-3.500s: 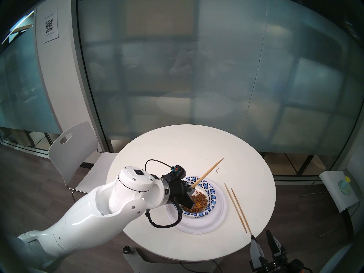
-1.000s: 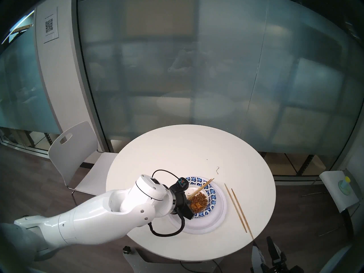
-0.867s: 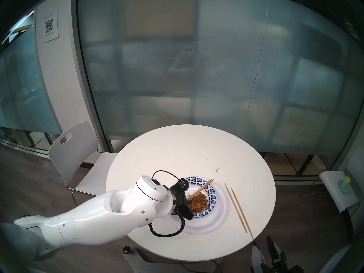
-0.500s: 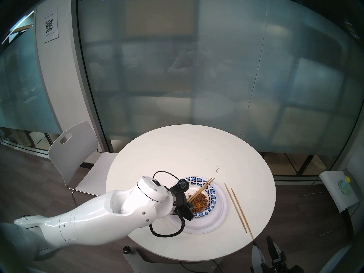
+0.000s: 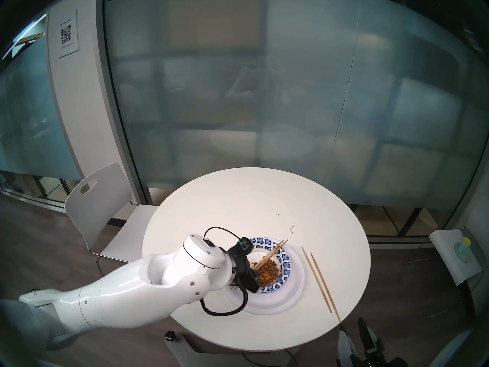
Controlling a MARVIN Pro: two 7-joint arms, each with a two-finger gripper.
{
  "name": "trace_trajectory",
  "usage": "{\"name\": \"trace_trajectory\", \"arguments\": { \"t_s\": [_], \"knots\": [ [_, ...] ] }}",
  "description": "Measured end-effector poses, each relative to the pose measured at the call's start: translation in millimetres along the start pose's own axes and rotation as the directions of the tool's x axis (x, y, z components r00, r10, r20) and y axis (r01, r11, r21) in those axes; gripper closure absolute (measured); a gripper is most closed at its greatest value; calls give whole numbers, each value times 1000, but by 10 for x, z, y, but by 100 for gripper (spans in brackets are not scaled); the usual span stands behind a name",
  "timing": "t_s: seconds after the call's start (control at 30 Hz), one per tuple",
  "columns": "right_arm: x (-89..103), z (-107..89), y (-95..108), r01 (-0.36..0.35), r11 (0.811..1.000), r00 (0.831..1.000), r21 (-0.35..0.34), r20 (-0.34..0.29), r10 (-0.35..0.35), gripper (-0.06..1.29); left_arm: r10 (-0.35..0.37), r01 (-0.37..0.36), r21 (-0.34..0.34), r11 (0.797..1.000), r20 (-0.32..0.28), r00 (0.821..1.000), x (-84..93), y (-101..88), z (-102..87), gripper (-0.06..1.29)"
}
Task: Stack the plates into one stack
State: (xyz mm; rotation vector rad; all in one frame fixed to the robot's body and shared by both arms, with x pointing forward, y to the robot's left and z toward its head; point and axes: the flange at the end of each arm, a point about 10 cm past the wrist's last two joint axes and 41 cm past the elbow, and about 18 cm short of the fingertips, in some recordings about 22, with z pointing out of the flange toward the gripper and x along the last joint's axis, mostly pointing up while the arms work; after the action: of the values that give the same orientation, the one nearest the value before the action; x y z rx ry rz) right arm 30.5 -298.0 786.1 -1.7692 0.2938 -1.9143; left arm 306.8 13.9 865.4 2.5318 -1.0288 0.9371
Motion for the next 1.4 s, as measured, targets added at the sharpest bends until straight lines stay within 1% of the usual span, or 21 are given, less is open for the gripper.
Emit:
{"name": "trace_trajectory", "arguments": {
  "t_s": [0.13,0.23,0.33,0.43,0.47,0.53,0.7,0.73,0.8,0.87,0.97,1.07,1.1,1.17,1.2,1.3,1.33,1.4],
  "knots": [
    [1,9,6,-1,1000,1000,1,1,1,1,-16,16,-12,1000,-13,1000,52,-16,-52,45],
    [9,28,14,-1,1000,1000,5,5,1,1,-28,28,-23,999,-26,999,99,-27,-108,35],
    [21,57,24,8,1000,1000,8,19,-8,1,-49,48,-29,998,-45,998,150,-62,-186,35],
    [27,91,30,18,1000,999,12,33,-19,1,-88,86,-33,996,-70,994,190,-118,-265,35],
    [31,125,32,29,999,998,19,46,-29,1,-125,122,-39,992,-96,987,220,-166,-346,35],
    [30,153,34,40,999,997,25,61,-41,1,-155,151,-44,988,-119,981,240,-208,-424,34],
    [17,233,42,75,996,991,40,107,-79,1,-233,229,-44,973,-180,956,254,-337,-644,28],
    [20,264,45,89,995,988,46,123,-94,1,-258,255,-44,966,-197,946,244,-381,-714,26],
    [29,299,49,105,993,984,52,139,-111,1,-284,282,-40,958,-215,934,229,-433,-784,23],
    [46,343,59,127,990,978,59,159,-135,1,-316,317,-36,948,-235,919,207,-496,-863,17],
    [85,408,79,159,985,968,66,185,-169,1,-360,368,-19,929,-265,895,166,-596,-963,17],
    [125,484,108,185,980,956,70,217,-195,1,-405,423,-2,906,-295,866,112,-692,-1054,17],
    [138,510,120,190,979,953,69,228,-201,1,-419,441,2,898,-303,856,91,-720,-1079,17],
    [155,551,143,197,978,946,69,247,-208,1,-440,466,7,885,-312,842,56,-754,-1106,17],
    [168,586,167,198,978,942,68,264,-209,1,-458,486,9,874,-321,829,31,-777,-1128,17],
    [189,666,229,198,978,931,62,300,-207,1,-487,520,11,854,-334,807,-20,-810,-1166,17],
    [199,714,265,199,978,924,60,320,-208,1,-503,537,9,843,-339,795,-46,-820,-1180,17],
    [212,791,321,203,977,913,59,350,-211,1,-521,557,8,830,-342,782,-86,-830,-1195,16]
  ]
}}
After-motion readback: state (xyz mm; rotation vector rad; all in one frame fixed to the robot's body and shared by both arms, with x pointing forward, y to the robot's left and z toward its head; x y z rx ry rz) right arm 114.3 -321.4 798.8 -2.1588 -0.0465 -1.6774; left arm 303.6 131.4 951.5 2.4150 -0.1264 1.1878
